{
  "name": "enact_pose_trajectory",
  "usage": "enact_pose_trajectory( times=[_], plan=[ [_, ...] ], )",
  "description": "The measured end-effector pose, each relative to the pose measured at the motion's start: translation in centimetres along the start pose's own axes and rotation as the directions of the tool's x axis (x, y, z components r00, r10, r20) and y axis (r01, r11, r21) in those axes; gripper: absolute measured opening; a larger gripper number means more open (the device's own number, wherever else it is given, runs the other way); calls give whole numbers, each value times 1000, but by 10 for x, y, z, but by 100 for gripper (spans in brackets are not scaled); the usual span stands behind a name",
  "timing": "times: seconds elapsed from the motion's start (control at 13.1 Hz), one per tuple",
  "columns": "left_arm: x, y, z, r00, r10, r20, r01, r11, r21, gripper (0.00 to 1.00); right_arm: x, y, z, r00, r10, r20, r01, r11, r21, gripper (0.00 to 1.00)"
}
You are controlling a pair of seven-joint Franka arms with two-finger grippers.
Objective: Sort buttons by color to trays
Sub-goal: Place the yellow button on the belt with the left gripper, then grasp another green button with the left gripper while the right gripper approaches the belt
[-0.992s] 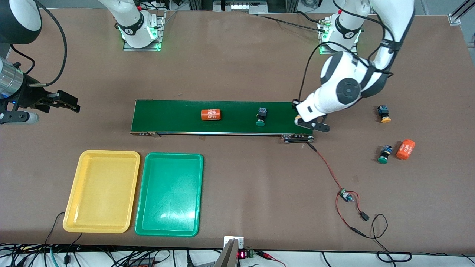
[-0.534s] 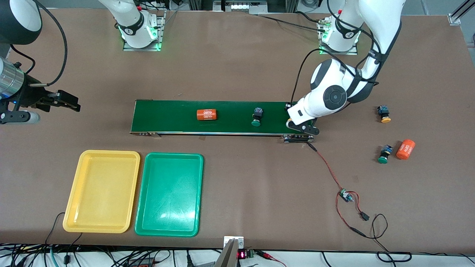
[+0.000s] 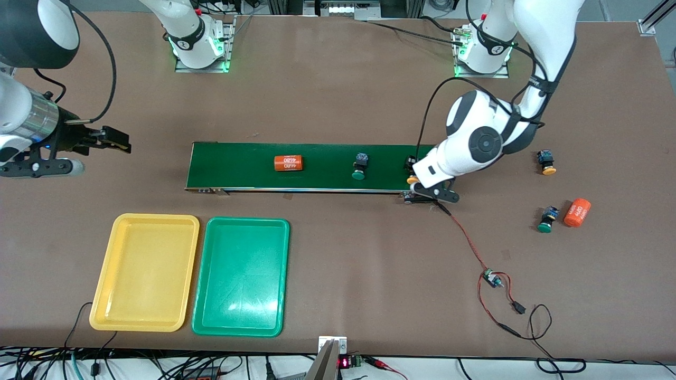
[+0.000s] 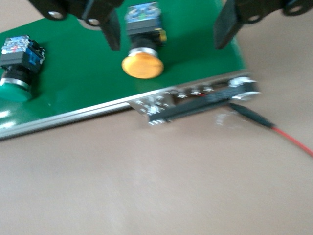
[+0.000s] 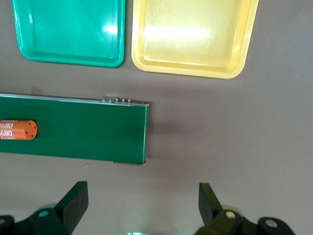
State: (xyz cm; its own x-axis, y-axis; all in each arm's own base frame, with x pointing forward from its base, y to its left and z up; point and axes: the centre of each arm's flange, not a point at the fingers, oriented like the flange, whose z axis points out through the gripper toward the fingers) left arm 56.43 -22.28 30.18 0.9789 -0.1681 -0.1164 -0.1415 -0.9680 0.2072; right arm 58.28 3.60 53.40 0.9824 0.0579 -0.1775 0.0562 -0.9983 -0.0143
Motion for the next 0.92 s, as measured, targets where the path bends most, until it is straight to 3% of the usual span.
enact_pose_trajectory(
  times=[0.08, 0.23, 0.31, 0.38, 0.46, 0.61, 0.92],
  plan=[
    [0, -13, -8, 1000, -16, 5, 16, 1000, 3, 100, -1, 0, 0, 1000, 1, 9, -1, 1000, 0, 100],
    [2, -55, -17, 999, -44, 21, 44, 999, 9, 100, -4, 0, -2, 1000, 1, 16, -1, 1000, 0, 100],
    [4, -104, -23, 999, -46, 17, 45, 998, 43, 100, -7, 0, -5, 1000, 1, 13, -1, 1000, 0, 100],
    [2, -171, -26, 999, -14, 29, 10, 992, 122, 100, -14, 0, -14, 1000, 2, 8, -2, 1000, -1, 100],
    [2, -176, -25, 999, 28, 39, -34, 989, 147, 100, -16, 0, -14, 1000, 4, -5, -4, 1000, 3, 100],
    [3, -204, -26, 984, 164, 72, -175, 969, 177, 100, -38, -1, 2, 997, 10, -76, -9, 1000, 14, 100],
    [7, -291, -28, 937, 338, 89, -348, 927, 140, 100, -94, -58, 45, 983, 46, -176, -45, 999, 12, 100]
  ],
)
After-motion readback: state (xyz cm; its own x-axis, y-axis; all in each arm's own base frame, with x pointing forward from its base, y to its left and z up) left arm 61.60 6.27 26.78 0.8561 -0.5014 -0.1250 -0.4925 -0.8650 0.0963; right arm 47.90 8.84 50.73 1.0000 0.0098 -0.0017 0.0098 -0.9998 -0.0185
